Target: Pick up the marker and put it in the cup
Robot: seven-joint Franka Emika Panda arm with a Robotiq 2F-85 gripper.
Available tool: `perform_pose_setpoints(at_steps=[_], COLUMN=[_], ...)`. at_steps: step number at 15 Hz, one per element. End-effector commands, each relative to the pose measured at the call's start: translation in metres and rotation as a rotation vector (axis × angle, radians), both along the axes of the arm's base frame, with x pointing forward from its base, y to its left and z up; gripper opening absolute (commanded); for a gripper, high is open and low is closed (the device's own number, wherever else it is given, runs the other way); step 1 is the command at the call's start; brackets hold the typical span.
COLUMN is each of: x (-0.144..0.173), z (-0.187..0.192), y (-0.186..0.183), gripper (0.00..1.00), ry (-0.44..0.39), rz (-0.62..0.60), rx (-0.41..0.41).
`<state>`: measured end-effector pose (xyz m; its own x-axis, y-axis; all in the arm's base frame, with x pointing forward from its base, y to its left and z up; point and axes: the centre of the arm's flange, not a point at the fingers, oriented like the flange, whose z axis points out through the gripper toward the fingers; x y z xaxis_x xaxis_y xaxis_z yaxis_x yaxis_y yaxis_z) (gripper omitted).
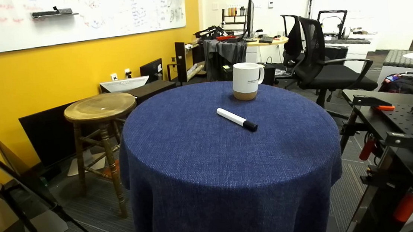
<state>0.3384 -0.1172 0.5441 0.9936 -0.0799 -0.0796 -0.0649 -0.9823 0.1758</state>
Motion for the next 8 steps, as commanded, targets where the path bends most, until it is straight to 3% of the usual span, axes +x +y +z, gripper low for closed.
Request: perform_pose_setpoints(at_steps=[1, 5, 8], x=[0.056, 0.088, 0.097], z=[-0.016, -0.029, -0.044], y=[0.021, 0.045, 0.066], gripper=[1.00, 1.00, 1.00], ry=[-0.161, -0.243, -0.256], rz=[-0.086, -0.127, -0.105], rx=[-0.089, -0.128, -0.066])
